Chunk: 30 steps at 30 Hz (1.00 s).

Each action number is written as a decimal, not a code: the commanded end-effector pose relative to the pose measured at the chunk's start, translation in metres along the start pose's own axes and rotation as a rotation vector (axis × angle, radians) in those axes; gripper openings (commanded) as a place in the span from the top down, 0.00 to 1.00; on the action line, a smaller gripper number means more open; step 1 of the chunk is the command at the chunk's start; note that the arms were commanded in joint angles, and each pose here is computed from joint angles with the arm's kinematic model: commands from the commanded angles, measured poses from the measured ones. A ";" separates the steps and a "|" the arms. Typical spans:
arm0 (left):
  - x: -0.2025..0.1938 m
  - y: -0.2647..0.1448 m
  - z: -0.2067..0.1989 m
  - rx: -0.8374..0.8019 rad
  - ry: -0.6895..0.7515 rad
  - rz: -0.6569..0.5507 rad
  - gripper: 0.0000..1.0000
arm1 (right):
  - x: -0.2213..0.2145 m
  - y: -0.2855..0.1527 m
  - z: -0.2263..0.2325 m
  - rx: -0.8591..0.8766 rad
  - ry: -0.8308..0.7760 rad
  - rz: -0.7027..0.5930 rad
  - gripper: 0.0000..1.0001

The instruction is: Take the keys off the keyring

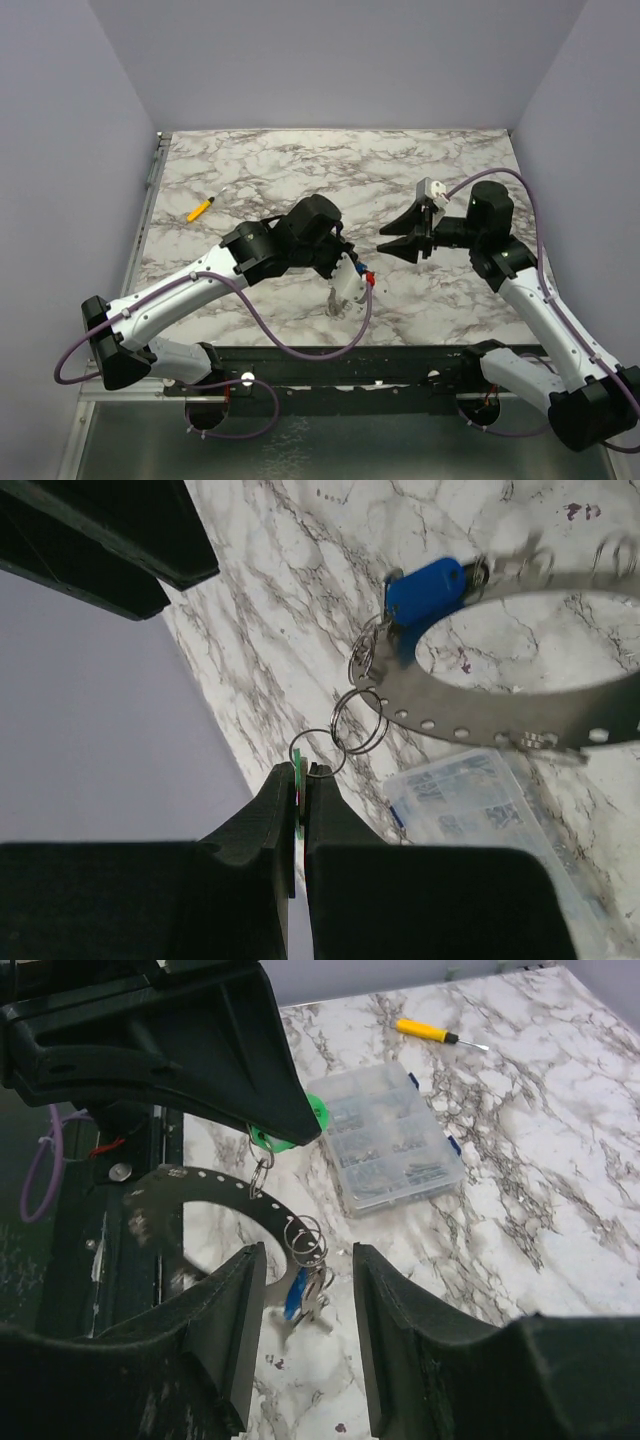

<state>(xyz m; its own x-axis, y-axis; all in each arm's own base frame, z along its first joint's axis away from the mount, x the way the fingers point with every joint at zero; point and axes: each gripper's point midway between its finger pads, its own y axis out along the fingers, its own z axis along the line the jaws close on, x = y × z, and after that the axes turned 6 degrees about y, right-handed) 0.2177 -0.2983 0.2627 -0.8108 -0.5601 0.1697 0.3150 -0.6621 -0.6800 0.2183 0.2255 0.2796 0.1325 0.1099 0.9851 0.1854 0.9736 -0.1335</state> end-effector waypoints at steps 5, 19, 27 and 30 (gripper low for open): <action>0.018 0.000 0.020 0.058 -0.035 -0.065 1.00 | -0.005 0.018 0.009 0.056 -0.028 0.000 0.53; 0.023 0.010 0.031 0.068 -0.099 -0.085 1.00 | -0.028 0.041 0.011 0.057 -0.071 0.038 0.59; 0.028 0.012 0.033 0.066 -0.114 -0.111 1.00 | -0.031 0.050 0.017 0.079 -0.094 0.047 0.63; 0.029 0.013 0.033 0.065 -0.112 -0.115 1.00 | -0.030 0.052 0.013 0.063 -0.088 0.043 0.66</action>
<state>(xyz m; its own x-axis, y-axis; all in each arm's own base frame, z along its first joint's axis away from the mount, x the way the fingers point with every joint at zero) 0.2170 -0.3259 0.2634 -0.7689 -0.5712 0.2873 0.2761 -0.7018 -0.6567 0.2019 0.2723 0.2444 0.0778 0.1710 0.9822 0.0844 0.9805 -0.1774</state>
